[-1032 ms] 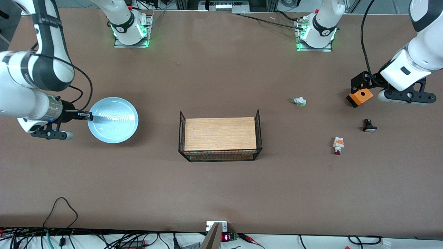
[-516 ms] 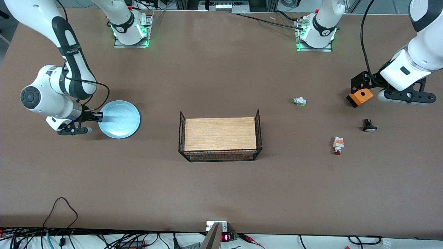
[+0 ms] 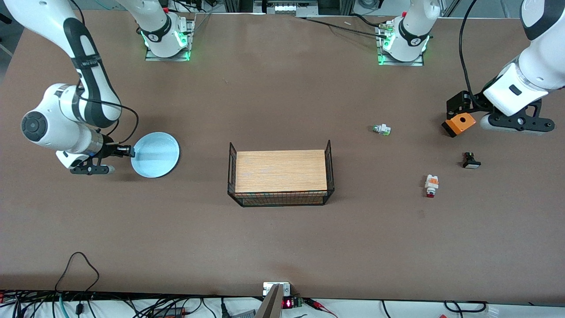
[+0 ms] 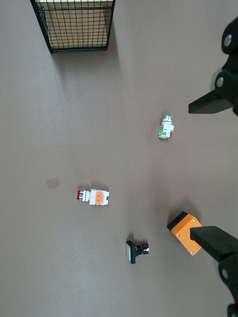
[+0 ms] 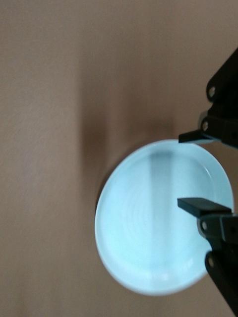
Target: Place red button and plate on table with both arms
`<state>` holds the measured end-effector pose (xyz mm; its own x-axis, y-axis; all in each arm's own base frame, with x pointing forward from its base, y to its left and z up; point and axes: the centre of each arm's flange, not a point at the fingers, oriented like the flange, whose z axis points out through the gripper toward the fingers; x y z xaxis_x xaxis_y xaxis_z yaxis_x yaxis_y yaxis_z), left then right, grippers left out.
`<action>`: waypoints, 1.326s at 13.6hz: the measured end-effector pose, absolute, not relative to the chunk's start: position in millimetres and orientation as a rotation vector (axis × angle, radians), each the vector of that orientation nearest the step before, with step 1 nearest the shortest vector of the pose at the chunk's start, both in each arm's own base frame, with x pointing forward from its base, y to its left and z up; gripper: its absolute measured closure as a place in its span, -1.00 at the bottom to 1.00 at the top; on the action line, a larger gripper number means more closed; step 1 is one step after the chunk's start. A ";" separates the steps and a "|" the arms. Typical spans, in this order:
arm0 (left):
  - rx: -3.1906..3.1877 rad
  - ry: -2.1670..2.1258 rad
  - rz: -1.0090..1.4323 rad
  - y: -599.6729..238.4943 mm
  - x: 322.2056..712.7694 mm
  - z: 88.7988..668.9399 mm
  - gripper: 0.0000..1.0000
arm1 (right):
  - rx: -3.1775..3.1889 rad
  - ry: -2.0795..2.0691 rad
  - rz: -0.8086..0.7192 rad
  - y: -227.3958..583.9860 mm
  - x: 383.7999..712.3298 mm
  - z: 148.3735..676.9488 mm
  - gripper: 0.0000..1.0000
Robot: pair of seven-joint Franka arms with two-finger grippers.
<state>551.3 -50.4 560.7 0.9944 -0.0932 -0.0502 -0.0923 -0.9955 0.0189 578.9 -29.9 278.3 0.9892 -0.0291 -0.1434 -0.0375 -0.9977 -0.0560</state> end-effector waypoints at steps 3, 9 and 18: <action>3.121 -0.148 -0.072 -51.3 551.6 563.2 -1.00 | -3.061 0.063 0.223 16.0 598.1 355.9 -0.86; 3.120 -0.149 -0.079 -51.6 552.6 566.2 -1.00 | -3.113 0.025 0.241 32.2 617.3 493.9 -1.00; 3.120 -0.150 -0.100 -51.7 551.6 566.8 -1.00 | -3.111 0.161 0.155 -29.6 612.4 569.6 -1.00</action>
